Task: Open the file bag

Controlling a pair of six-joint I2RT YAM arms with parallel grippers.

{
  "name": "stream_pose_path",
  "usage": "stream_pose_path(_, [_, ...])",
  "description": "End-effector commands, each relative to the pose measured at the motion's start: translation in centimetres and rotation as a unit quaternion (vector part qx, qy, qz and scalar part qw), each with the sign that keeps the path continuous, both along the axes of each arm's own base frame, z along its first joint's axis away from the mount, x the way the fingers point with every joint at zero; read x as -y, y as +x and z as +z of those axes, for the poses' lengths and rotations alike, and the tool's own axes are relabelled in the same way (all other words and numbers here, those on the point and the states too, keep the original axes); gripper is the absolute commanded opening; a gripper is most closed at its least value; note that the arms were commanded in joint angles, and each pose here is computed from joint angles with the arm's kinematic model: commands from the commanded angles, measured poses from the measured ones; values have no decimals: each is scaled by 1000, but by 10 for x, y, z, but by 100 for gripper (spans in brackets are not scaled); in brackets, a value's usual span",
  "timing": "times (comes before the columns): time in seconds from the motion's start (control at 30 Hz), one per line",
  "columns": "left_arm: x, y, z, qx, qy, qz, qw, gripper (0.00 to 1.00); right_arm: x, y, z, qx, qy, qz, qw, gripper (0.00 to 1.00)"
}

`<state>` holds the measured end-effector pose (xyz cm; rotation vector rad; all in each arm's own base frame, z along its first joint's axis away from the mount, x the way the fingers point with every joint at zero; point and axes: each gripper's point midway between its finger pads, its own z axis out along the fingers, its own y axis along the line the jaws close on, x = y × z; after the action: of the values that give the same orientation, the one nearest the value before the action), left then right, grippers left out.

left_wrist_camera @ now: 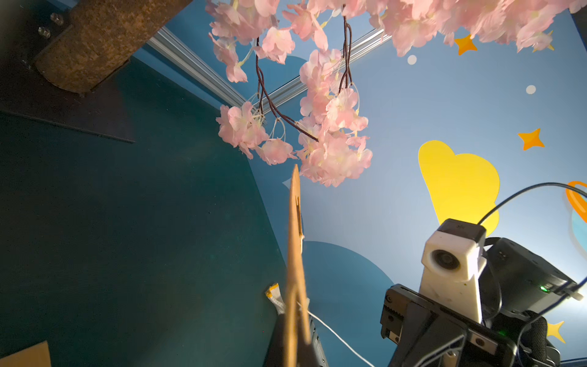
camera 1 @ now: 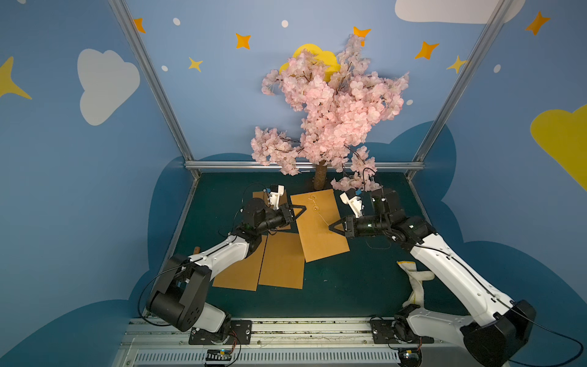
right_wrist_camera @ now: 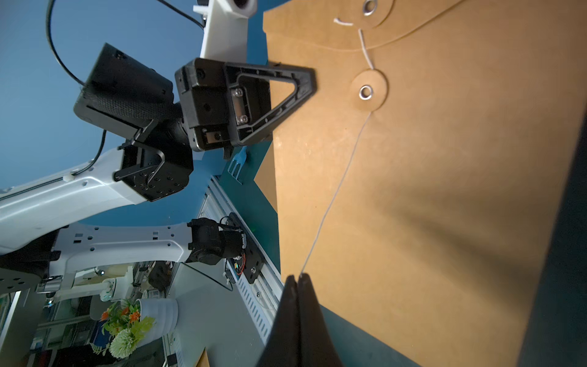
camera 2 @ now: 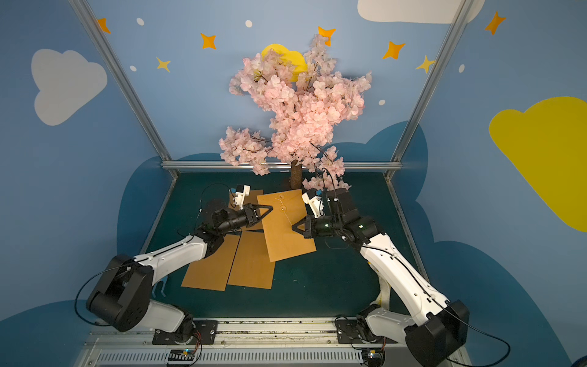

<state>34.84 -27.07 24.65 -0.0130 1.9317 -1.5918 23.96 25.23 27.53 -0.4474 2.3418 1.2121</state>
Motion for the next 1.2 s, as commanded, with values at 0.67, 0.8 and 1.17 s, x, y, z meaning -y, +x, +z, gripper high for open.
stream_pose_path(0.67, [-13, -73, -14, 20, 25, -46, 998, 2, 18, 68, 48, 41, 4, -34, 999, 0])
stream_pose_path(0.8, [-11, -75, -21, 14, 35, -48, 998, 2, 3, 69, 61, 47, 10, -11, 999, 0])
stream_pose_path(1.17, [-2, -54, -29, 8, 56, -42, 997, 2, -62, 39, 87, 64, 25, 86, 994, 0])
